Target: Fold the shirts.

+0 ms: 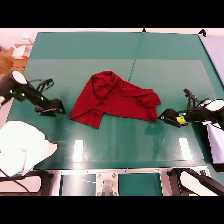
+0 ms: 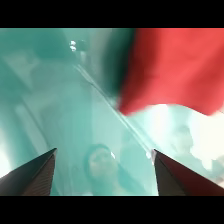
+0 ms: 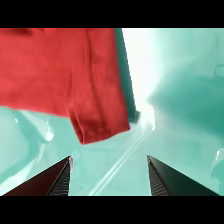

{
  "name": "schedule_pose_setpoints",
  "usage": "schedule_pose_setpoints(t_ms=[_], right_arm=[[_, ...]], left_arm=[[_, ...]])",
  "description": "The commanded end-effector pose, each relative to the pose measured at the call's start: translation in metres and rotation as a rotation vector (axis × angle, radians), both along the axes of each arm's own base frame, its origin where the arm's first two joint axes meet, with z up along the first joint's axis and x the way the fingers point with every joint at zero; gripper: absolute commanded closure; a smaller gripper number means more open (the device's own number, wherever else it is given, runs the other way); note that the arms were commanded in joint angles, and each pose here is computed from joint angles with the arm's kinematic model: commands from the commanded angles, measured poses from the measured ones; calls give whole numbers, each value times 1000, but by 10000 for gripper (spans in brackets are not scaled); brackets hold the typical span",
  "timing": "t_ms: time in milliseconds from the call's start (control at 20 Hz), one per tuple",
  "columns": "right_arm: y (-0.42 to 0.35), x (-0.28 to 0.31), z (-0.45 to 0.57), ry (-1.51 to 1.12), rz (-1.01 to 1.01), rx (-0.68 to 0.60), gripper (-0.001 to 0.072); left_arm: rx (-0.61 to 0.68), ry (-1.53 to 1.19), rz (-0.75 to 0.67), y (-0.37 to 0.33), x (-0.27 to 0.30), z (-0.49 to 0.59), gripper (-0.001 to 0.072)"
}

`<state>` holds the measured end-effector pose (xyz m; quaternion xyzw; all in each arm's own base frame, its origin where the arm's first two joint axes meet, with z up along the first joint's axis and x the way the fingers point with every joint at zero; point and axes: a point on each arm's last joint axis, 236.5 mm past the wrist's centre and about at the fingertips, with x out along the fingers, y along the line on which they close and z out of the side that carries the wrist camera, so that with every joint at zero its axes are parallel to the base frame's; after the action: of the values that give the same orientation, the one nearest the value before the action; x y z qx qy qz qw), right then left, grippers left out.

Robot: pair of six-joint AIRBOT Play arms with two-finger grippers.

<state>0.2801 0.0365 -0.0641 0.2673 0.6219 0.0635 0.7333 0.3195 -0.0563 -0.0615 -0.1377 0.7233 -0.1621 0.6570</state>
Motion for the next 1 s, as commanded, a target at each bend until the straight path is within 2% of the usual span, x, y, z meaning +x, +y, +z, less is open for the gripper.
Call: schedule_pose_setpoints(t_ms=[0, 300, 400, 650, 700, 750, 800, 850, 900, 950], right_arm=[[11, -3, -12, -1, 35, -15, 168], [13, -2, -21, 13, 42, -17, 168], [14, 1, -20, 1, 37, -13, 168], [15, 21, -21, -68, 19, -45, 171], [18, 24, -23, -64, 15, -35, 226], [21, 26, -26, -51, 16, -23, 327], [24, 29, -28, -43, 16, -13, 366], [28, 33, -30, -37, 21, -4, 449], [30, 37, -30, -39, 29, -1, 586], [32, 40, -27, -46, 37, -1, 674]], left_arm=[[28, -89, 2, -13, 4, -25, 39], [36, -163, -100, -54, 11, -26, 40], [22, -184, -88, -58, 16, -25, 214], [-27, -122, -77, -68, 11, -43, 211], [-27, -105, -80, -68, 9, -48, 211], [-25, -115, -74, -68, 12, -48, 212], [-23, -128, -71, -68, 16, -47, 311], [-25, -137, -82, -68, 17, -45, 519], [-33, -136, -90, -70, 16, -44, 645], [-49, -126, -89, -73, 14, -43, 679]])
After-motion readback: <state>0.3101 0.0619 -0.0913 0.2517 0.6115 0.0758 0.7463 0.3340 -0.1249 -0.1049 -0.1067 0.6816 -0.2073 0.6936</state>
